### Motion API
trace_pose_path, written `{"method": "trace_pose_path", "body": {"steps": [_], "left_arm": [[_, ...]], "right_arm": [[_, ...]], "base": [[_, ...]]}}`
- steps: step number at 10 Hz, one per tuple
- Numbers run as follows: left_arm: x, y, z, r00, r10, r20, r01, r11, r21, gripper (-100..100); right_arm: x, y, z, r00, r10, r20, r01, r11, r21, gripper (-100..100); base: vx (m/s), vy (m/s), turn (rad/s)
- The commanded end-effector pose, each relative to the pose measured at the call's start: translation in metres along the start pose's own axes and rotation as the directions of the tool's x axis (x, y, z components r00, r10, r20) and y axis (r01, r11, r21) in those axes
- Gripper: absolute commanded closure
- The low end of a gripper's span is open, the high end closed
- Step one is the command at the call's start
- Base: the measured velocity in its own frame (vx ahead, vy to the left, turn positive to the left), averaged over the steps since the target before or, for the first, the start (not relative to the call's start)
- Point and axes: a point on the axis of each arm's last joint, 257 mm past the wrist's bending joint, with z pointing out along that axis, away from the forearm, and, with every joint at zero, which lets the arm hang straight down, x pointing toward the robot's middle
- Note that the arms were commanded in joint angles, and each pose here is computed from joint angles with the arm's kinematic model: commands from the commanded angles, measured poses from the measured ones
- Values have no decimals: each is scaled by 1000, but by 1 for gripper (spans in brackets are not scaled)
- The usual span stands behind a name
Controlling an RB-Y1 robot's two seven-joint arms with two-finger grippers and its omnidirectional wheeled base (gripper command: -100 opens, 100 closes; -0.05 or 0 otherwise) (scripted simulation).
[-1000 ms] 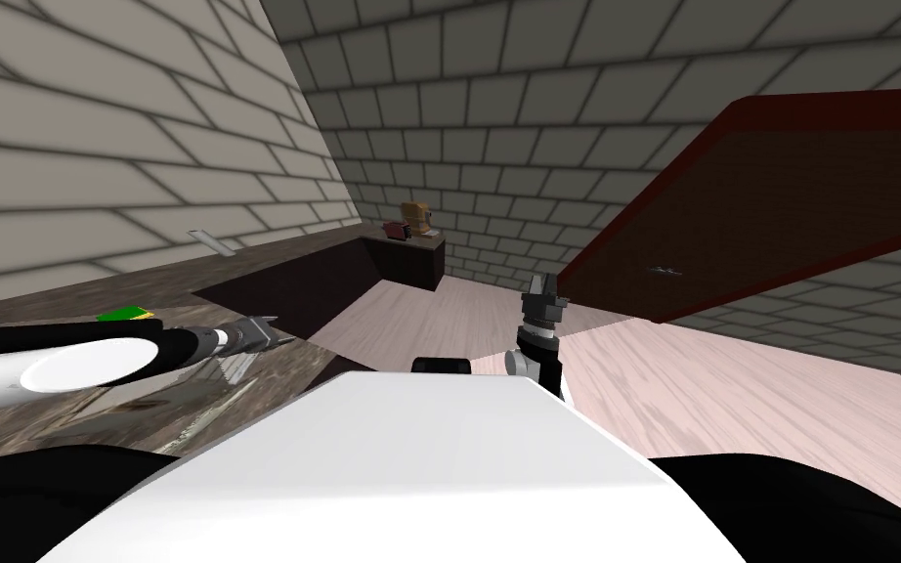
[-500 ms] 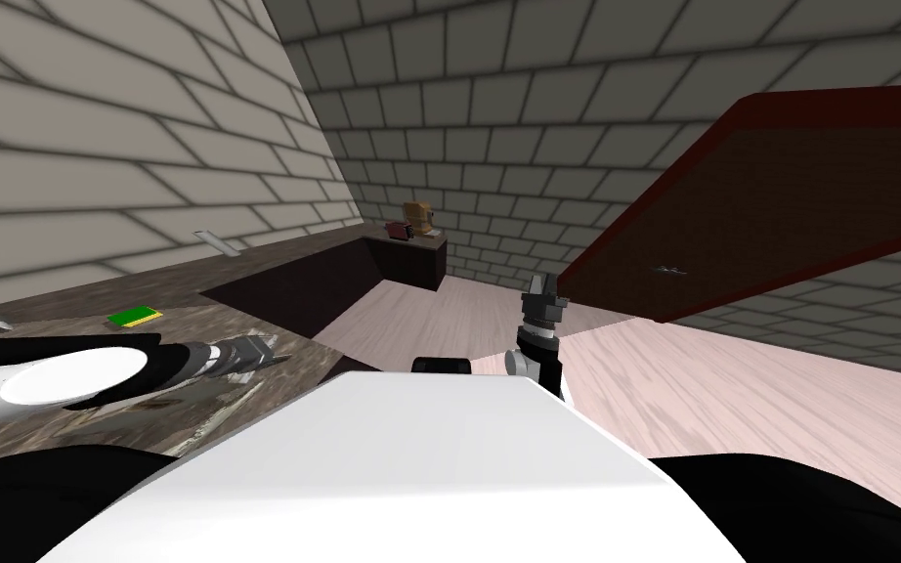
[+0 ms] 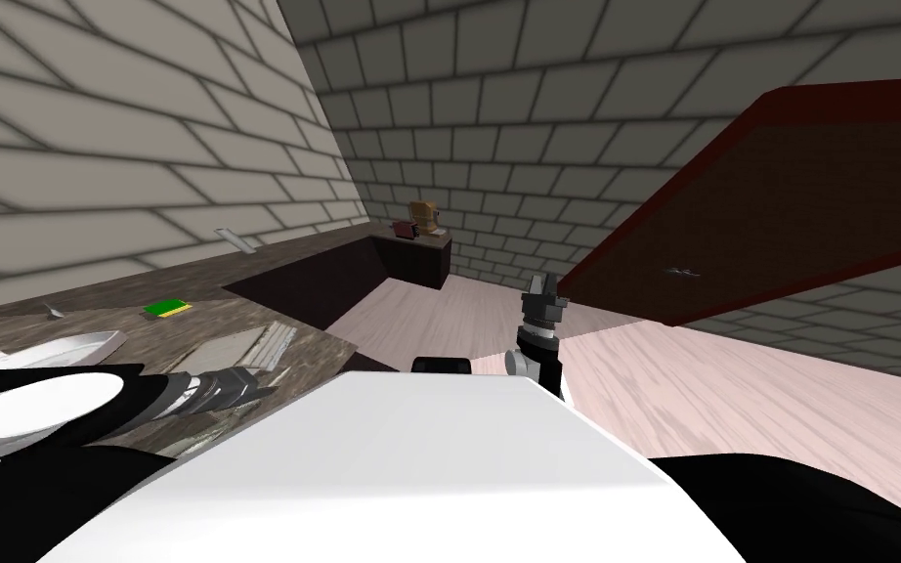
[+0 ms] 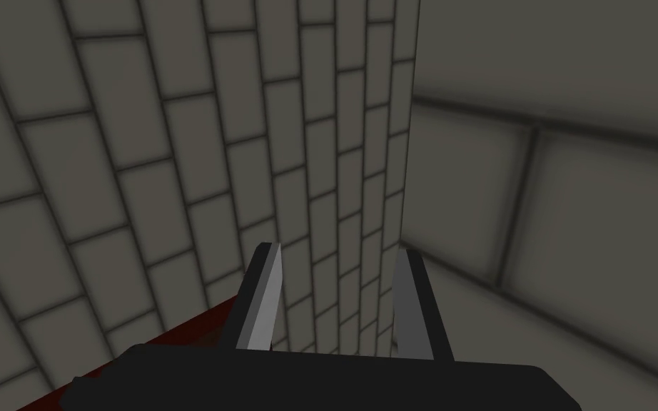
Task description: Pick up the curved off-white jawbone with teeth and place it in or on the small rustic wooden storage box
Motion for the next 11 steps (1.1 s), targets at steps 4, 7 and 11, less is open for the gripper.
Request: {"method": "trace_pose_path", "body": {"steps": [4,7,11], "left_arm": [[-22,13,17,997,-69,41,70,997,-28,-100],[-33,13,33,988,-144,57,145,989,-14,-100],[-30,12,30,990,-129,53,130,991,-18,100]], "right_arm": [[0,0,0,1000,0,0,0,1000,0,0],[0,0,0,1000,0,0,0,1000,0,0],[0,0,0,1000,0,0,0,1000,0,0]], "base": [[-49,44,-42],[-123,13,-256],[-20,1,-13]]}}
